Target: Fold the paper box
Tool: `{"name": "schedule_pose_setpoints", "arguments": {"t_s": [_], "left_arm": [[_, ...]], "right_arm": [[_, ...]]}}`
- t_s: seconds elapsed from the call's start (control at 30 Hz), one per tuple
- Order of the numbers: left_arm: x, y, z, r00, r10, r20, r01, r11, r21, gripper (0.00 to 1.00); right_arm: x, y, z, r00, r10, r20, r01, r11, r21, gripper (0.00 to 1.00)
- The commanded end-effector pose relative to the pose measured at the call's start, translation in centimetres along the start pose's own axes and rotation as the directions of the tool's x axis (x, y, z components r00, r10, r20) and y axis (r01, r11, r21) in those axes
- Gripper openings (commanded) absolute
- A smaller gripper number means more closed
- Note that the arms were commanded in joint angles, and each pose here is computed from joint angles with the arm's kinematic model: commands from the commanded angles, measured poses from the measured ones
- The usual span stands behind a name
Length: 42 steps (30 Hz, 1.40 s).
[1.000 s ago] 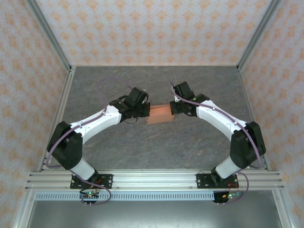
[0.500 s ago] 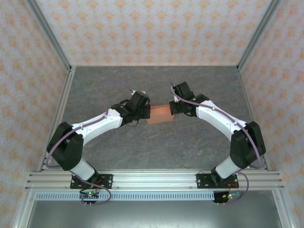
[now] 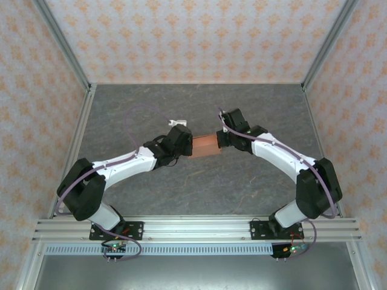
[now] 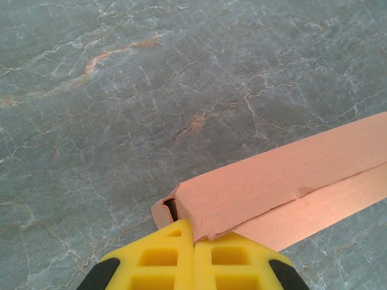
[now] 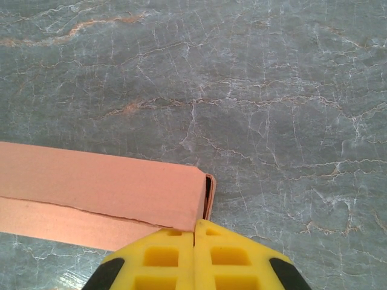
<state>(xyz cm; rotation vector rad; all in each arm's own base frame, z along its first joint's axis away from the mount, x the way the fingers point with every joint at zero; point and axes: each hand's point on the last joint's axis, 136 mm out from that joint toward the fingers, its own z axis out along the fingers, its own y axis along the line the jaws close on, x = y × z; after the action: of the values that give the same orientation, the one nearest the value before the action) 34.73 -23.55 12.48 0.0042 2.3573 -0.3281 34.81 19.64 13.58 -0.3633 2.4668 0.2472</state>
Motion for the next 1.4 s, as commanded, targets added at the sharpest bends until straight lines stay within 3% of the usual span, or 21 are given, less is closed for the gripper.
{"name": "schedule_pose_setpoints", "arguments": {"t_s": [0.0,0.43,0.67,0.9,1.1,1.27,1.37], "left_arm": [[1.5,0.8,0.2,0.999,0.050,-0.007,-0.050,0.998,-0.038,0.01],[2.4,0.7,0.4,0.993,0.109,0.040,-0.107,0.993,-0.043,0.13],[2.1,0.8,-0.9,0.989,0.132,0.062,-0.130,0.991,-0.033,0.24],[2.7,0.3,-2.5,0.989,0.145,0.022,-0.145,0.989,0.032,0.39],[3.8,-0.4,-4.1,0.984,0.175,-0.031,-0.170,0.979,0.109,0.45],[2.3,-1.2,-6.1,0.994,0.112,0.003,-0.111,0.977,0.183,0.51],[0.6,-0.9,-6.5,1.000,0.012,0.009,-0.014,0.978,0.208,0.57]], "right_arm": [[1.5,-0.9,0.3,1.000,-0.009,-0.017,0.009,0.999,0.038,0.00],[3.2,-0.8,1.8,1.000,-0.025,0.009,0.025,0.999,0.027,0.00],[2.5,-0.8,1.0,0.999,-0.020,0.043,0.019,0.999,0.032,0.01],[2.2,-0.6,0.9,0.998,-0.010,0.058,0.008,0.999,0.037,0.00],[1.8,-0.7,0.8,0.998,-0.004,0.064,0.001,0.999,0.046,0.01],[1.8,-0.7,0.7,0.998,-0.005,0.065,0.002,0.999,0.050,0.01],[1.8,-0.8,0.6,0.998,-0.005,0.068,0.002,0.999,0.051,0.01]]}}
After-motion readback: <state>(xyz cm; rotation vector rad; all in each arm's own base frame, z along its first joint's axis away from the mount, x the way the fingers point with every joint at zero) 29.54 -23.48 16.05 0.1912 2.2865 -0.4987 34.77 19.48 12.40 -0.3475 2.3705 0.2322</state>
